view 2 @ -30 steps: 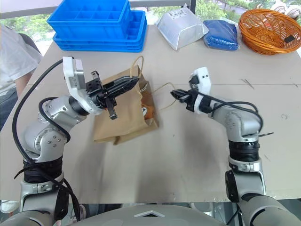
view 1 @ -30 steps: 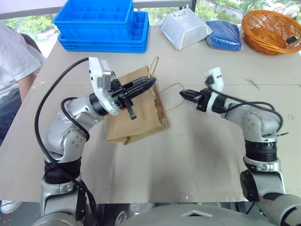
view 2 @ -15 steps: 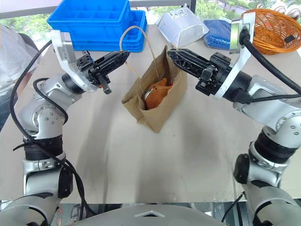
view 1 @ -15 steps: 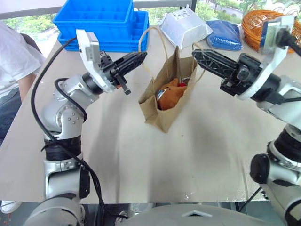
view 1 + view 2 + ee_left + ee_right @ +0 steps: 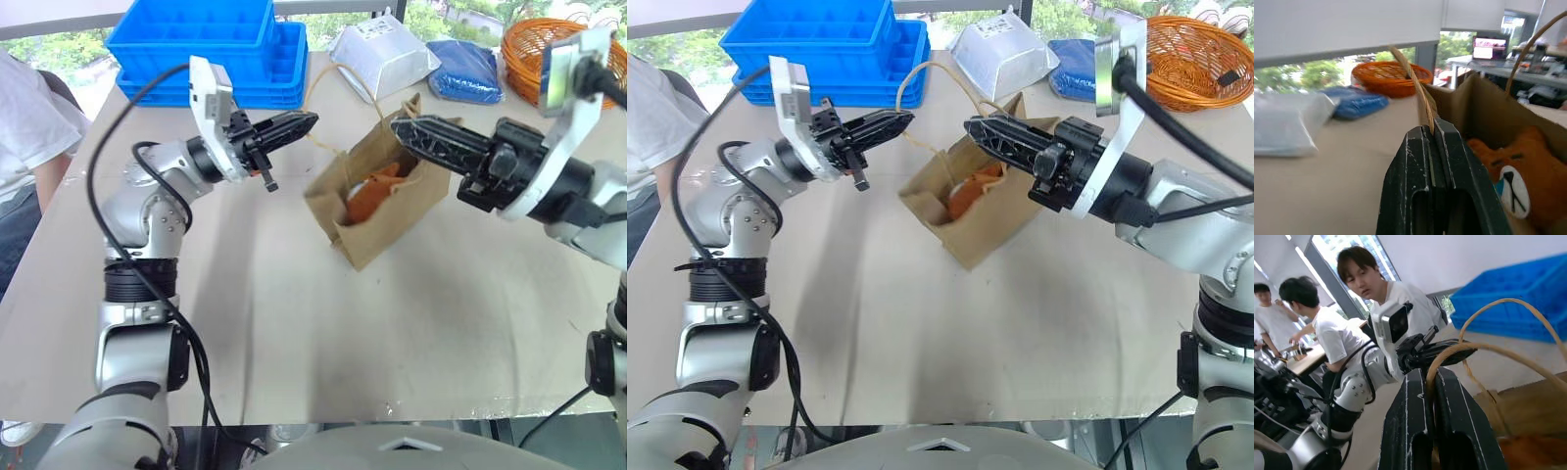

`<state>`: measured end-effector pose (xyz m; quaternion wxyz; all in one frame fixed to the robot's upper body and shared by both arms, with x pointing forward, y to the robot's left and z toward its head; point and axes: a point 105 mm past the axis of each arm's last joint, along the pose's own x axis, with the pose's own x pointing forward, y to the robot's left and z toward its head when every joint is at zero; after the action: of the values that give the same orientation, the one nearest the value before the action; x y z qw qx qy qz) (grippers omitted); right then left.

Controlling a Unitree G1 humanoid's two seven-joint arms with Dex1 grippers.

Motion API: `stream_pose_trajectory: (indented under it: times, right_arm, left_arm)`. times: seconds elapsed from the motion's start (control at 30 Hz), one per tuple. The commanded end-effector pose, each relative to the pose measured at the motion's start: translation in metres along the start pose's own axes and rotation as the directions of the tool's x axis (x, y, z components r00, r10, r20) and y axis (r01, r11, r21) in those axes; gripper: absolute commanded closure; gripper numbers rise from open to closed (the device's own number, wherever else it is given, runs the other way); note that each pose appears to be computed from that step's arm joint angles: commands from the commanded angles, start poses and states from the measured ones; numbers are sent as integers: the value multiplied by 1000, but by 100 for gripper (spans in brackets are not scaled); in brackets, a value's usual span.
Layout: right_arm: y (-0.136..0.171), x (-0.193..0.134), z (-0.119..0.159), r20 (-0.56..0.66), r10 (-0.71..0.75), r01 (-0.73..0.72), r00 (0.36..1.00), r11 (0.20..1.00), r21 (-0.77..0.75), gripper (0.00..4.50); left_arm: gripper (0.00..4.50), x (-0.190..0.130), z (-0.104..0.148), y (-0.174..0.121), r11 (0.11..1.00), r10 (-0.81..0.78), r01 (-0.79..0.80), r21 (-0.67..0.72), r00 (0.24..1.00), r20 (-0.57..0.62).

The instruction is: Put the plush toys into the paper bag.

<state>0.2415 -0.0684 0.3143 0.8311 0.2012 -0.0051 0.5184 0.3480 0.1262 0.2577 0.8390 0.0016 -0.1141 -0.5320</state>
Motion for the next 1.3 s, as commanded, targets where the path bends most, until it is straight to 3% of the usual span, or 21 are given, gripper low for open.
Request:
stream_pose_trajectory:
  times: [0.03,0.17,0.3,0.4,0.5,0.57,0.6,0.63,0.67,0.7,0.8,0.9,0.97,1.2,1.3]
  right_arm:
    - [7,-4,3,-1,20,-20,1000,998,-62,447]
    - [10,0,-9,-27,47,-48,999,998,-45,447]
    - [10,5,-6,-27,63,-64,998,997,-51,447]
    - [-2,3,-20,-86,22,-27,996,997,-67,447]
    - [-15,1,-34,-157,-49,17,986,980,-196,447]
    - [-23,0,-33,-152,-78,37,985,967,-253,447]
    - [-26,-1,-33,-145,-84,44,986,963,-265,391]
    - [-28,-6,-30,-140,-99,52,985,950,-307,357]
    - [-27,-12,-29,-150,-105,46,983,934,-355,340]
    - [-23,-17,-29,-165,-93,22,982,922,-386,279]
    - [-6,-35,-34,-227,-4,-81,974,928,-362,173]
    - [-5,-50,-36,-275,-21,-89,961,920,-382,169]
    - [-8,-59,-38,-312,-58,-82,948,906,-415,169]
    - [-20,-89,-39,-384,-189,-18,904,880,-474,169]
    - [-22,-92,-59,-441,-171,-54,881,890,-453,244]
  left_arm:
    - [450,5,34,4,996,-20,13,91,997,74]
    - [450,10,14,3,988,-56,58,145,998,-19]
    - [450,20,25,4,982,-105,105,160,994,-9]
    - [450,20,16,5,979,-136,143,144,989,-60]
    - [450,14,-3,1,976,-167,183,117,977,-135]
    - [450,10,-3,-4,974,-205,214,72,972,-116]
    - [450,9,-1,-7,972,-223,228,52,970,-99]
    - [397,2,1,-9,971,-234,237,22,968,-89]
    - [384,-5,3,-9,974,-227,227,-6,971,-76]
    - [358,-10,5,-7,978,-206,205,-24,976,-71]
    - [241,-28,3,-12,977,-198,190,-98,977,-84]
    - [116,-43,-3,-20,965,-208,188,-183,973,-96]
    - [7,-52,-8,-28,949,-235,206,-239,967,-101]
    - [7,-60,-26,-48,923,-284,232,-307,949,-137]
    - [0,-60,-31,-52,910,-318,255,-328,936,-153]
